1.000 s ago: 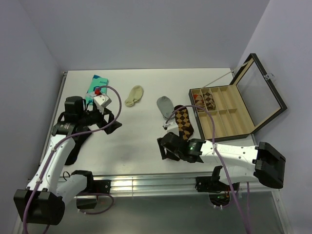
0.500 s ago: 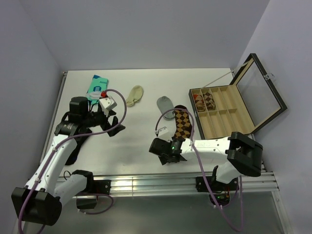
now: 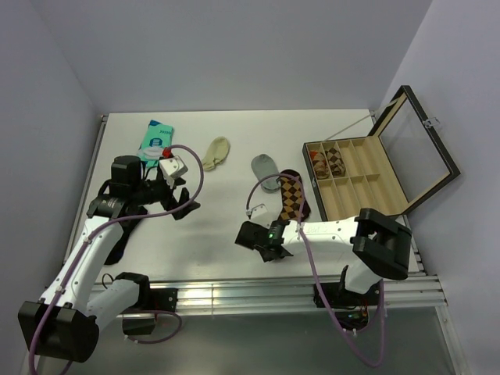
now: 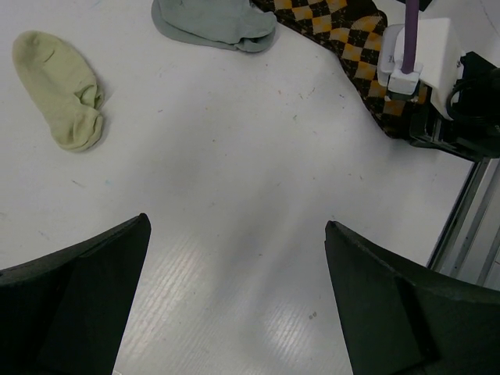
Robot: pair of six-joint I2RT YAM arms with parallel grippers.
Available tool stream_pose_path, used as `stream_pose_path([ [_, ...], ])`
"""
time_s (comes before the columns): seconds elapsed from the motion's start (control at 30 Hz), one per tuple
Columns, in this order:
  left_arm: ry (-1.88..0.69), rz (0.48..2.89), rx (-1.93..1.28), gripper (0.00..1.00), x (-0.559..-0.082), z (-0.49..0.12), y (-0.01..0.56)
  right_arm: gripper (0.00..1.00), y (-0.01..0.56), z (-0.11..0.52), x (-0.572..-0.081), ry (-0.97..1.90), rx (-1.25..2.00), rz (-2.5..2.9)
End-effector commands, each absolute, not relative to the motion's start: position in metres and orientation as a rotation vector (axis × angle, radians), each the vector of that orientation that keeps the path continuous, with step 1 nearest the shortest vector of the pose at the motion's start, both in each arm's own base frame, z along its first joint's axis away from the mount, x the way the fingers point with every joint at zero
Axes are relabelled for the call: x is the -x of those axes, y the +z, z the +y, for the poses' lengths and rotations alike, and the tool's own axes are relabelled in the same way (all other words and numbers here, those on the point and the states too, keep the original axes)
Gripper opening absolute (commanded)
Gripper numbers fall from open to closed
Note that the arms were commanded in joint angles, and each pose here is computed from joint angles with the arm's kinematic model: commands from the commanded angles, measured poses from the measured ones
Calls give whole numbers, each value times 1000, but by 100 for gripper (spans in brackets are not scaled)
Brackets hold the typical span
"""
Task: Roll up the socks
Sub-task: Adjust the sock at the center of the board.
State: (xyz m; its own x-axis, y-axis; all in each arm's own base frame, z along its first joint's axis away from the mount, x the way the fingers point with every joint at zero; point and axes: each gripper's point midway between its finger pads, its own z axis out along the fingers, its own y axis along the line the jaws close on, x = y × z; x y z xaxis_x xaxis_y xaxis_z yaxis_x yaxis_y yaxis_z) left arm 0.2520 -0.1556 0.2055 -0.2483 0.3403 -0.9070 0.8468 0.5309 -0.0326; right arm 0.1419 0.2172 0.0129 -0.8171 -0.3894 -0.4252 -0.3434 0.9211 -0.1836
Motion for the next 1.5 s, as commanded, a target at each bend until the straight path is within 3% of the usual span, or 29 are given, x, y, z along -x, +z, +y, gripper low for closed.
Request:
stream_pose_path([
  [0.0, -639, 1781, -1003, 99, -252, -155, 213, 36, 12, 241, -150, -18, 524, 2612],
  [0.33, -593, 1765, -1021, 100, -252, -151, 229, 27, 41, 335, -182, 503, 676, 2545],
  [0.53, -556, 1744, -1050, 99, -249, -148, 234, 25, 61, 397, -162, 888, 803, 2517],
  [0.7, -550, 1728, -1056, 100, -243, -147, 238, 22, 65, 407, -131, 1147, 866, 2512],
  [0.83, -534, 1711, -1053, 99, -243, -146, 242, 23, 57, 384, -140, 1003, 750, 2532],
  [0.97, -536, 1704, -1032, 100, -247, -147, 245, 41, 81, 360, -174, 787, 540, 2467],
  [1.03, -542, 1708, -1018, 100, -250, -148, 246, 41, 90, 342, -192, 667, 412, 2430],
  [1.17, -557, 1711, -1007, 99, -252, -150, 249, 50, 112, 302, -216, 476, 162, 2390],
  [1.3, -549, 1721, -982, 99, -257, -149, 252, 55, 93, 243, -233, 63, 12, 2432],
  [1.47, -561, 1722, -985, 99, -258, -150, 253, 63, 68, 222, -238, -53, -36, 2462],
])
